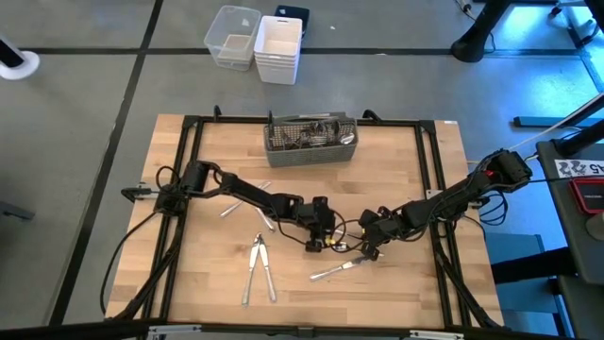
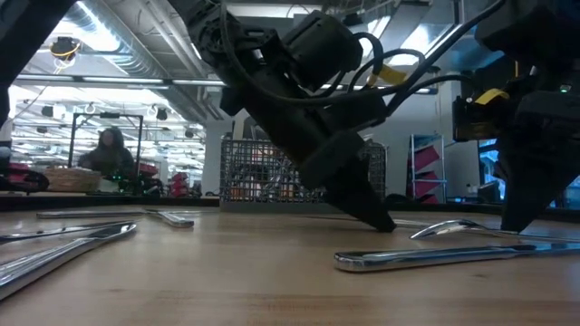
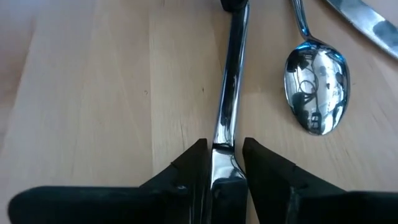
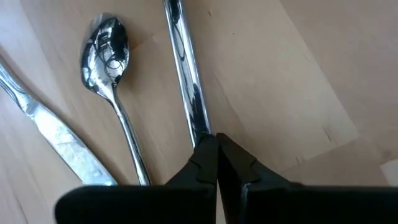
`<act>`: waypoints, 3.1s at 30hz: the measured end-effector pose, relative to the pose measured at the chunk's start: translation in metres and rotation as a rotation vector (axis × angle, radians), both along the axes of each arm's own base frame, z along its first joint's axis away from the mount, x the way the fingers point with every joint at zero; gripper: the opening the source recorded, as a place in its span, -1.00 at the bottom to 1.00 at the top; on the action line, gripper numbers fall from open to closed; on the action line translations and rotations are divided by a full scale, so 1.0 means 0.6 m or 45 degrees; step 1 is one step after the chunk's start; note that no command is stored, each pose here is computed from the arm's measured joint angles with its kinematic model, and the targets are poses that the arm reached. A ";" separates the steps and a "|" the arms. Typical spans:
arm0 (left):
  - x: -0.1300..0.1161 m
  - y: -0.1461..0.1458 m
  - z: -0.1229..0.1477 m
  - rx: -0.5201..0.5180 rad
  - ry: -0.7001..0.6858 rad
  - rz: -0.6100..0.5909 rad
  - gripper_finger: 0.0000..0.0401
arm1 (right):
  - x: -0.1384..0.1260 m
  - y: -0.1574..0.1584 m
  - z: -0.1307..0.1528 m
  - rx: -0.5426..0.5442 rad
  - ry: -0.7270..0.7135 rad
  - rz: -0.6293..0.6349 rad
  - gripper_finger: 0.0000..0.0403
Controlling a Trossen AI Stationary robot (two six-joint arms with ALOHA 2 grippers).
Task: Sort silverware
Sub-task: Put the silver table knife into the gray silverware organizer
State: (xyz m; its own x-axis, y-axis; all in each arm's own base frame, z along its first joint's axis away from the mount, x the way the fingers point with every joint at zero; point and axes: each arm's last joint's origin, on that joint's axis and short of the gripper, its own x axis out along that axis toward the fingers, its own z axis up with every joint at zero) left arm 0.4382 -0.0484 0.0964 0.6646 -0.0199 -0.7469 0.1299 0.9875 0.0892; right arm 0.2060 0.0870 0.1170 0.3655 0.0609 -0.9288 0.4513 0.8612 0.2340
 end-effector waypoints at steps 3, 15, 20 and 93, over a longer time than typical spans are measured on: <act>0.000 0.000 -0.003 0.043 0.000 0.011 -0.55 | 0.001 0.000 0.000 0.005 -0.005 0.003 -0.99; -0.001 0.003 -0.004 0.036 0.007 0.033 -0.85 | 0.007 0.005 0.000 0.030 -0.068 0.077 -0.99; -0.001 0.000 -0.004 0.027 0.004 0.020 -0.93 | 0.007 0.005 0.000 0.032 -0.067 0.071 -0.99; 0.002 0.050 -0.004 -0.491 0.069 0.163 -0.99 | 0.009 0.008 0.041 0.041 -0.265 0.300 -0.84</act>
